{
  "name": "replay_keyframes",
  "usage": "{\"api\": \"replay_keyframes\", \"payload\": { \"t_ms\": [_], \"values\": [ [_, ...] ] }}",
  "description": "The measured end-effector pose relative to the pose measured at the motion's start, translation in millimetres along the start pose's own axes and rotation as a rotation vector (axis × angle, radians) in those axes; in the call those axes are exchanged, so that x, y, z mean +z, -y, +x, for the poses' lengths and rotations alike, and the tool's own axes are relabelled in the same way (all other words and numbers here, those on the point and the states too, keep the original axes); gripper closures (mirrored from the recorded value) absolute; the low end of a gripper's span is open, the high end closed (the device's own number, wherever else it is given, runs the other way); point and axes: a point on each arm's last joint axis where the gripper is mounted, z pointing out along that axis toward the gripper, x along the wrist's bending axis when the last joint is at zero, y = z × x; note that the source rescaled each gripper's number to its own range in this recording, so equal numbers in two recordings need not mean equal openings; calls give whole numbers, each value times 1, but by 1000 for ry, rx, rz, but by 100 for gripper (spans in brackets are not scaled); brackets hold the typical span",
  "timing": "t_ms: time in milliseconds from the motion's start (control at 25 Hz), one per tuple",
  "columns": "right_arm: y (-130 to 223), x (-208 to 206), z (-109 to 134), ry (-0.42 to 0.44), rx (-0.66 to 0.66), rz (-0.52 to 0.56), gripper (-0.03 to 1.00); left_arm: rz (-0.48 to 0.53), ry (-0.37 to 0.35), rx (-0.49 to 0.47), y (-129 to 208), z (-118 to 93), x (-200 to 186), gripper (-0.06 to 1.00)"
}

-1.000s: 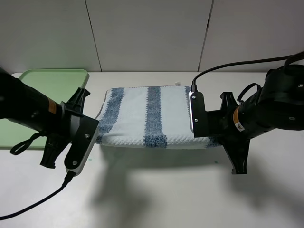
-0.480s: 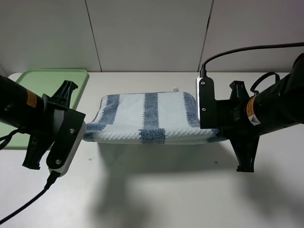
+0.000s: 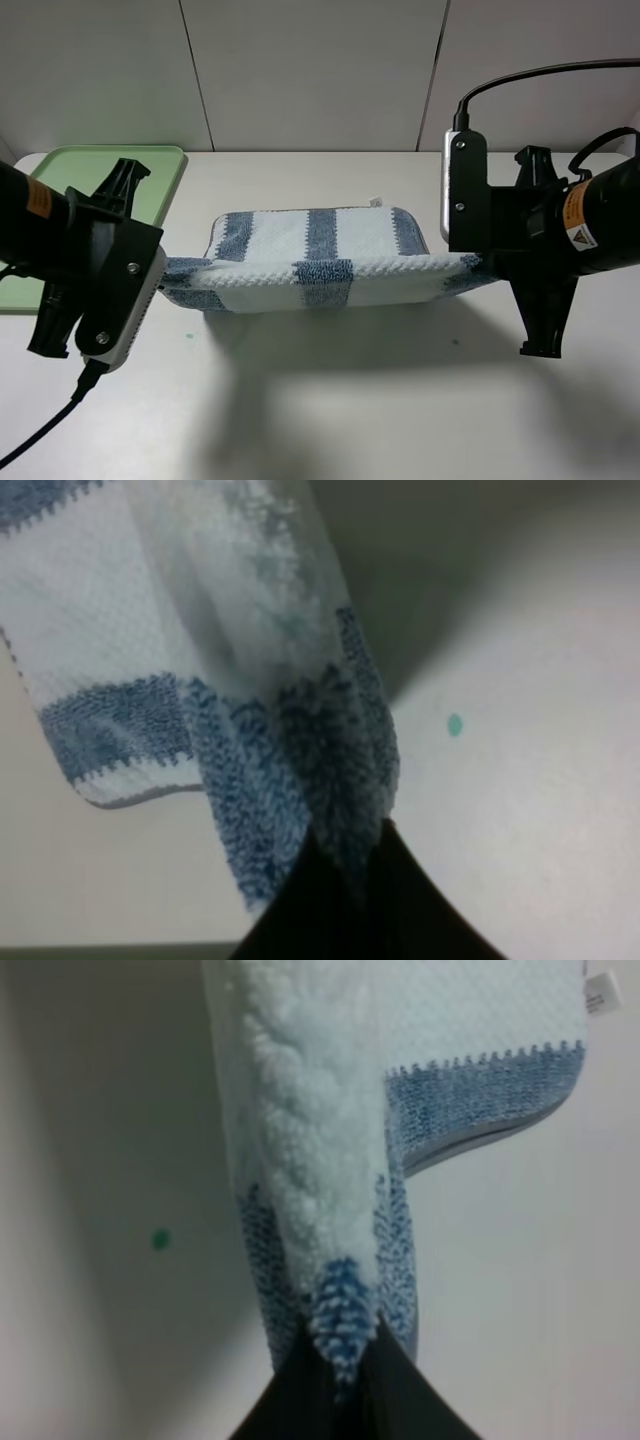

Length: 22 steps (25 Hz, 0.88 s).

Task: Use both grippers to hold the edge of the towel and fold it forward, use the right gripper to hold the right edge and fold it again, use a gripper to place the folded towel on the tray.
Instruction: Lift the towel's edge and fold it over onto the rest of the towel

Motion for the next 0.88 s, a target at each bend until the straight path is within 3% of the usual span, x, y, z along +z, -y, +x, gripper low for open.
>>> {"api": "replay_keyframes", "payload": {
  "t_ms": [880],
  "values": [
    [9,-19,1,20,15,-1,97,-16,-21,-50,-4,13,-24,94]
  ]
}}
